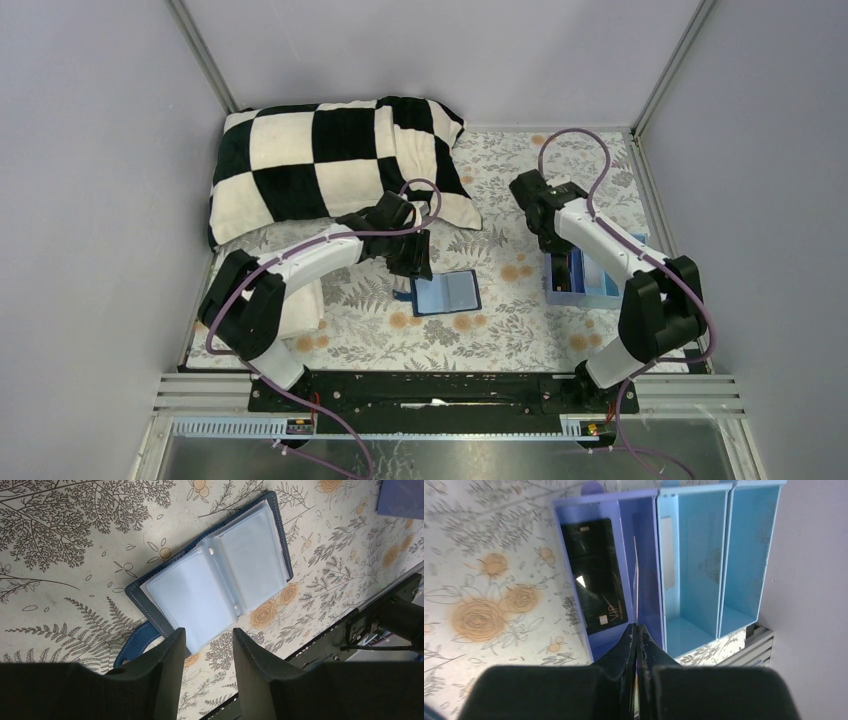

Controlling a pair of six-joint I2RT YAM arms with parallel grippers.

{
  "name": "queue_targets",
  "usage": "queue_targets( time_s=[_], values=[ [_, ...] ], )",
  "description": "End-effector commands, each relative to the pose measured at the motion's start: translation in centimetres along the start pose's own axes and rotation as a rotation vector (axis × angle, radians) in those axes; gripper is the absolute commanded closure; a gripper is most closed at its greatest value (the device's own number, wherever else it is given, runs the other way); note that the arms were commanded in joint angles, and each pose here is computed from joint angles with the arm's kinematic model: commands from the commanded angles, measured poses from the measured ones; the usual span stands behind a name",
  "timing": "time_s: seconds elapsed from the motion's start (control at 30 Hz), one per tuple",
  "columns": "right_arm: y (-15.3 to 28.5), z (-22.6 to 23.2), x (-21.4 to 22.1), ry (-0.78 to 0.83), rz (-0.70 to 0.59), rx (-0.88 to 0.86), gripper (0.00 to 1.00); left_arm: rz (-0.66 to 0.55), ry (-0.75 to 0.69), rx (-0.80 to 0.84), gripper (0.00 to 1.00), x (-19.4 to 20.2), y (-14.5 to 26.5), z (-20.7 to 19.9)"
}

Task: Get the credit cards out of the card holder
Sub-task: Place the credit card in the storage box.

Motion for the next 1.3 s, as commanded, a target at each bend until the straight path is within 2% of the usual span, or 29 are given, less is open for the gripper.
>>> queue_targets(
  time_s=[0.0,0.27,0.47,0.73,0.8,0.97,1.07,1.27],
  values=[
    [-1.8,0.0,1.1,0.018,0.032,0.048,1.00,-0.025,-0.028,0.007,0.56,-0.9,0.0,-0.4],
    [-3.6,0.8,1.6,0.003,0.050,0.047,1.00,-0.024,-0.020,-0.008,0.56,-1.1,-0.6,0.4],
    [-4.2,1.3,1.9,0.030,0.063,0.027,1.00,-0.018,0.042,0.081,0.56,-1.4,-1.0,0.9],
    [-4.5,2.1,2.2,0.039,0.071,-0.029,1.00,-0.038,0.037,0.039,0.56,-1.5,-1.2,1.8],
    [-4.5,2.3,2.2,0.045,0.083,-0.046,0.96,-0.047,0.032,0.037,0.56,-1.5,-1.0,1.8],
    [-4.0,2.2,1.9,0.039,0.073,-0.064,0.78,-0.042,0.027,0.028,0.56,-1.5,-0.9,1.9],
    [-3.6,1.8,1.4,0.045,0.074,-0.051,0.73,-0.029,0.035,0.056,0.56,-1.6,-0.7,1.6],
    [-1.0,0.2,-0.3,0.007,0.021,-0.047,0.54,-0.065,0.033,0.058,0.56,-1.9,0.2,1.1]
  ],
)
Point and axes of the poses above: each gripper's point midway between its finger pads, its own y axis back along the fingers, its own z axis along the line the jaws close on, x = y × z, the point moved 7 cm from there along y, back along the fingers, and after that the axes turned 9 degrees about y, right-handed, at the moved point
